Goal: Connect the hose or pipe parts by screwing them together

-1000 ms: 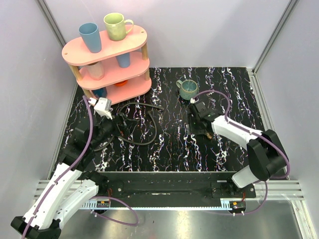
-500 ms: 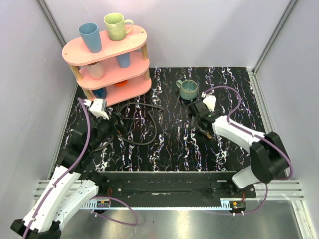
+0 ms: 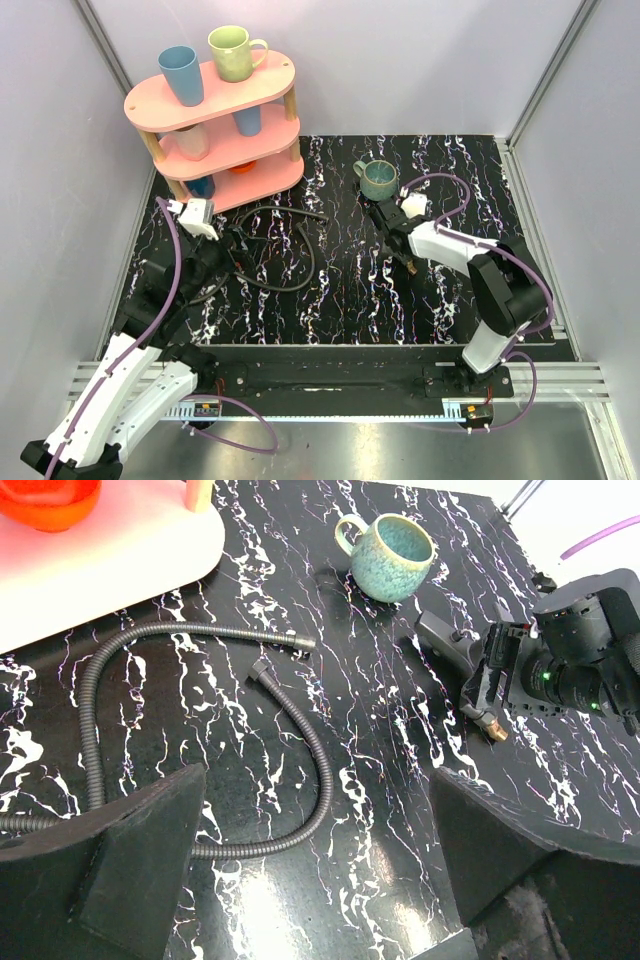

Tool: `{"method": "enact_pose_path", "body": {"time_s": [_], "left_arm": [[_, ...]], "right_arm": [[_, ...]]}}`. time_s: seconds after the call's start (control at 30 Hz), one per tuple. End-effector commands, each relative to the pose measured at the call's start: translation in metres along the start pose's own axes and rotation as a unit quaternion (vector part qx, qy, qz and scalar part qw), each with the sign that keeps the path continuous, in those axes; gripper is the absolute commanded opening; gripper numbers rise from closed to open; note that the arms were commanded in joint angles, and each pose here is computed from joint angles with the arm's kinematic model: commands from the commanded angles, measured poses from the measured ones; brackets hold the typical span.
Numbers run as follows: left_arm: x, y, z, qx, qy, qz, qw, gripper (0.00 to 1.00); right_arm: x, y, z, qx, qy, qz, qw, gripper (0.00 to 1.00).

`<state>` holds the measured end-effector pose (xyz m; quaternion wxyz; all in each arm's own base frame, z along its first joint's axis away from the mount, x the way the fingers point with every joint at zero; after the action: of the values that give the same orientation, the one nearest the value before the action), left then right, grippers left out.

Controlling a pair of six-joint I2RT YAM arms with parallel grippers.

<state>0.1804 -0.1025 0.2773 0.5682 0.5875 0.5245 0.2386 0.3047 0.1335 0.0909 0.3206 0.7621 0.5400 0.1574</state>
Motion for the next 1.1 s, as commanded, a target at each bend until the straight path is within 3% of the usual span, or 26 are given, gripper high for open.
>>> {"method": "enact_pose_path", "body": {"time_s": [0.0, 0.23, 0.37, 0.47, 0.67, 0.87, 1.07], "left_arm": [[-0.001, 0.009, 0.000, -0.024, 0.004, 0.002, 1.000, 0.98], [-0.001, 0.010, -0.002, -0.028, 0.004, 0.001, 1.000, 0.98], [0.000, 0.010, -0.001, -0.029, 0.008, 0.001, 1.000, 0.98], [0.000, 0.009, 0.000, -0.027, 0.007, 0.000, 1.000, 0.98], [0.002, 0.006, 0.003, -0.021, 0.014, -0.004, 1.000, 0.98], [0.018, -0.003, 0.015, 0.016, 0.089, -0.013, 0.996, 0.96], [0.032, 0.005, 0.028, 0.045, 0.175, -0.009, 0.984, 0.95]], "right_arm": [[0.006, 0.009, 0.003, -0.010, -0.001, 0.040, 0.999, 0.68], [0.010, -0.002, 0.011, 0.008, 0.006, 0.033, 0.999, 0.55], [0.021, -0.006, 0.001, 0.018, 0.093, 0.010, 0.995, 0.50], [0.033, -0.020, -0.015, 0.044, 0.178, -0.052, 0.982, 0.48], [0.045, -0.059, -0.042, 0.086, 0.246, -0.155, 0.953, 0.44], [0.061, -0.100, -0.087, 0.096, 0.313, -0.240, 0.914, 0.44], [0.055, -0.133, -0.100, 0.118, 0.302, -0.248, 0.913, 0.45]]}}
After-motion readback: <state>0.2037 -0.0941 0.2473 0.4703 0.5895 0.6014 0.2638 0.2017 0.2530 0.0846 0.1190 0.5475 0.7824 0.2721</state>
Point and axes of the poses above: each gripper's point midway between its finger pads, its own z axis out along the fingers, its own x axis along the line the jaws close on, y = z × x, the point moved 6 cm from there along -z, back along the fingers, and after that the axes turned 2 degrees about z, right-handed, at the moved point
